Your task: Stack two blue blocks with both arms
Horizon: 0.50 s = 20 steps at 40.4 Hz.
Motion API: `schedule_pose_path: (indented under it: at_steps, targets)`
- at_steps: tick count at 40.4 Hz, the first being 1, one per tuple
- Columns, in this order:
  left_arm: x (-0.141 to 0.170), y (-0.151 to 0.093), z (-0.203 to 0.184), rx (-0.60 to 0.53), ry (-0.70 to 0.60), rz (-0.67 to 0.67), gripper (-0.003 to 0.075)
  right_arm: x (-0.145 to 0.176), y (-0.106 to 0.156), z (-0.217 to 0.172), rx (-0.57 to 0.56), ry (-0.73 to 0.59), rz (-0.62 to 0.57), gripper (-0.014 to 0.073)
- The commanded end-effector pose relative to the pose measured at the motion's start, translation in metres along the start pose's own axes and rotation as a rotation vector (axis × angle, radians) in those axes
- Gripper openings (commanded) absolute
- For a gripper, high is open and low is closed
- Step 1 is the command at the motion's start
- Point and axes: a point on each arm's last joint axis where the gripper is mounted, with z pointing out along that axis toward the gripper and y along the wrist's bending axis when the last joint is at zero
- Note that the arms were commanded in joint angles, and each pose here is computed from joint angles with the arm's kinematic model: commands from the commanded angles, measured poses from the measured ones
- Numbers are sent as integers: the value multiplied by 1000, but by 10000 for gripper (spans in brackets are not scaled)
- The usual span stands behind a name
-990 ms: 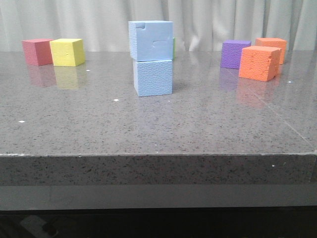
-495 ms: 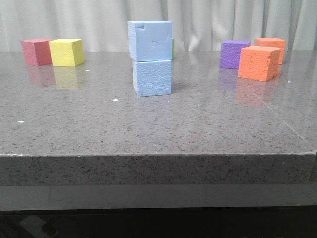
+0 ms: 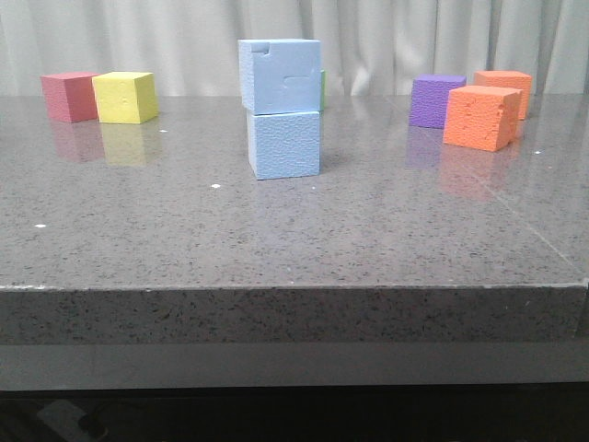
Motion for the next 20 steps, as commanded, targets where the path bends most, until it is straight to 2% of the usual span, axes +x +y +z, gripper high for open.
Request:
schedule_pose_path:
  at_steps: [1,10,20]
  targets:
    - [-7,0,-2,0,-97,-9,-20,-11,-2,-2,25,-115,-8,-66]
    - [-7,0,-2,0,-97,-9,-20,-12,-2,-2,27,-124,-8,-66]
    - [-7,0,-2,0,-97,-9,-20,-20,-3,-4,32,-219,5,-66]
